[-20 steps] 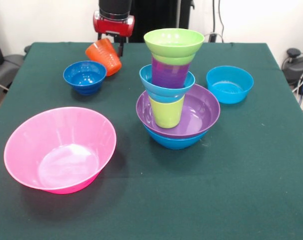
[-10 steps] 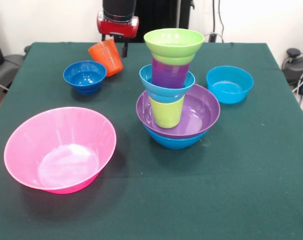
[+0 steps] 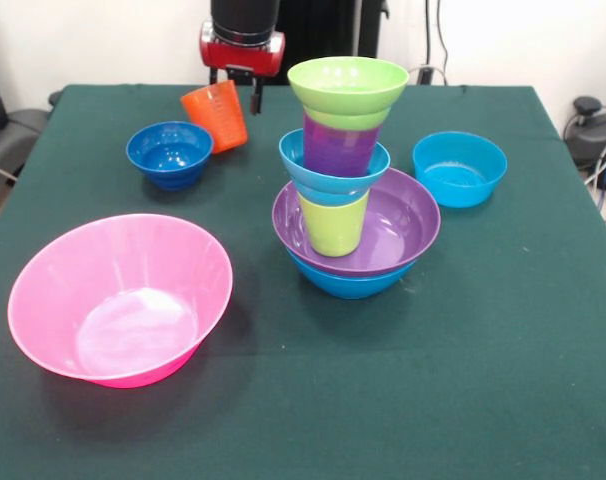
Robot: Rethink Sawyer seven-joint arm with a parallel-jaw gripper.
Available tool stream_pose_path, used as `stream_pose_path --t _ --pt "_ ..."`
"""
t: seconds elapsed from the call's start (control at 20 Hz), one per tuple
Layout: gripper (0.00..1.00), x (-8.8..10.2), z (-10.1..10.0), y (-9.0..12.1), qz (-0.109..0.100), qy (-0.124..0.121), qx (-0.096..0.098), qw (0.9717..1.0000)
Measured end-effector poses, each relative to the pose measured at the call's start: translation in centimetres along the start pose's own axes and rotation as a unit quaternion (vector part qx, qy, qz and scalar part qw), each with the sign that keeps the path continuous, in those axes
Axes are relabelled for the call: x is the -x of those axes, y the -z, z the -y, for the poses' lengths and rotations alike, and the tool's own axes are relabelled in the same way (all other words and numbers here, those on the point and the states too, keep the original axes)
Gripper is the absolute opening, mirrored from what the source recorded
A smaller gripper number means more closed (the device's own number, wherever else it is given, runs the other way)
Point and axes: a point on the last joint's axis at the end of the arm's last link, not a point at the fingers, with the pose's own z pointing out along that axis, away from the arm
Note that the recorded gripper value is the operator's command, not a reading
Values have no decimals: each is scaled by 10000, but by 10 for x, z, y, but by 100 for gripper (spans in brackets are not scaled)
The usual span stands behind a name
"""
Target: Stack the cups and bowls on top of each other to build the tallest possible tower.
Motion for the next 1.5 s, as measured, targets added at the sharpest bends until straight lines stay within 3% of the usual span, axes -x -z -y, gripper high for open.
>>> stream_pose_path --t 0.75,1.2,1.5 --pt "100 13 -9 1 74 12 221 9997" --pt "100 16 -14 6 -104 89 177 9998" --pt "100 21 -15 9 -73 101 188 9997"
